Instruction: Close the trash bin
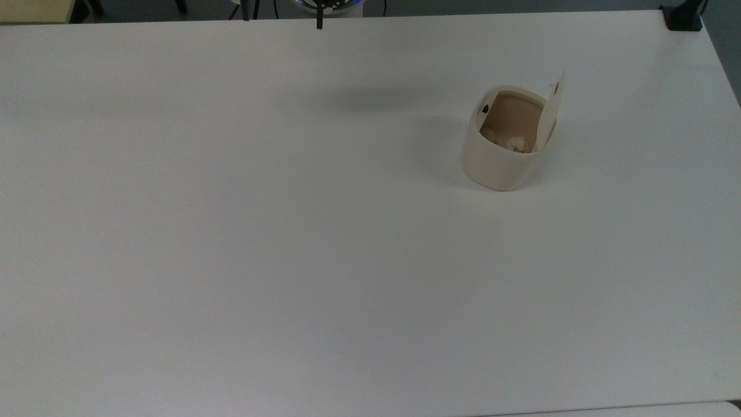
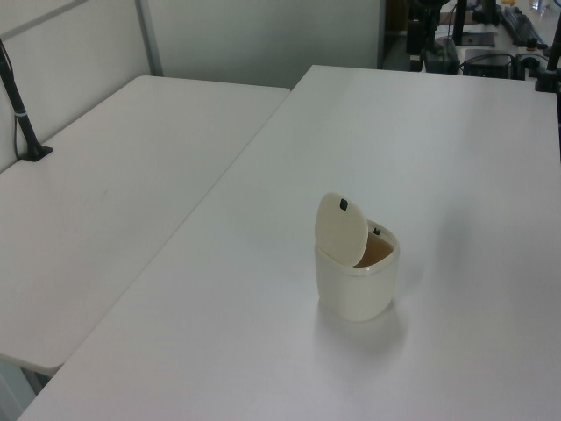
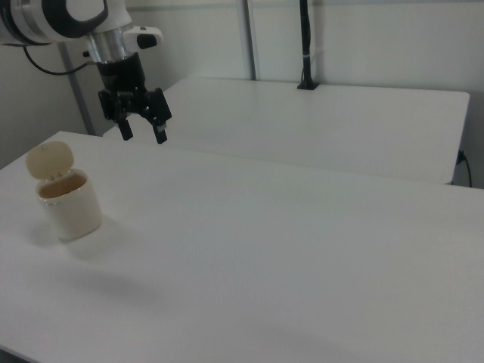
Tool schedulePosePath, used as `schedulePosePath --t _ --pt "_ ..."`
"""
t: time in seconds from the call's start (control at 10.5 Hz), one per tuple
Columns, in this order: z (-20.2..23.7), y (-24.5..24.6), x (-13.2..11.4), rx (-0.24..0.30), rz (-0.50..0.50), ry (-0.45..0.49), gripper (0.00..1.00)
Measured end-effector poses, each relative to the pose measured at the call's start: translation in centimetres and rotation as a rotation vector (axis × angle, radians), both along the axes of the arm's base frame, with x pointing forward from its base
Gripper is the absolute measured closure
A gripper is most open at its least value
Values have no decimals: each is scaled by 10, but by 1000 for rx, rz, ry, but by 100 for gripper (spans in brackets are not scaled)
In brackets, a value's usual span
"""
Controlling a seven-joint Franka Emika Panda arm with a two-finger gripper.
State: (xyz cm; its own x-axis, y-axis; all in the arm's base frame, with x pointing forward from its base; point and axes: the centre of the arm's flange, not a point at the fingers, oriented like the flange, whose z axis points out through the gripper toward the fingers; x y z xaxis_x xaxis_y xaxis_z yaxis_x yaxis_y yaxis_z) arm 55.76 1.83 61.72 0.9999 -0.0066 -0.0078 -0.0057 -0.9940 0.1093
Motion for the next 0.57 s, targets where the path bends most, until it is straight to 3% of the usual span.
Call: schedulePosePath --t 0.57 --pt "0 -4 0 0 -9 0 0"
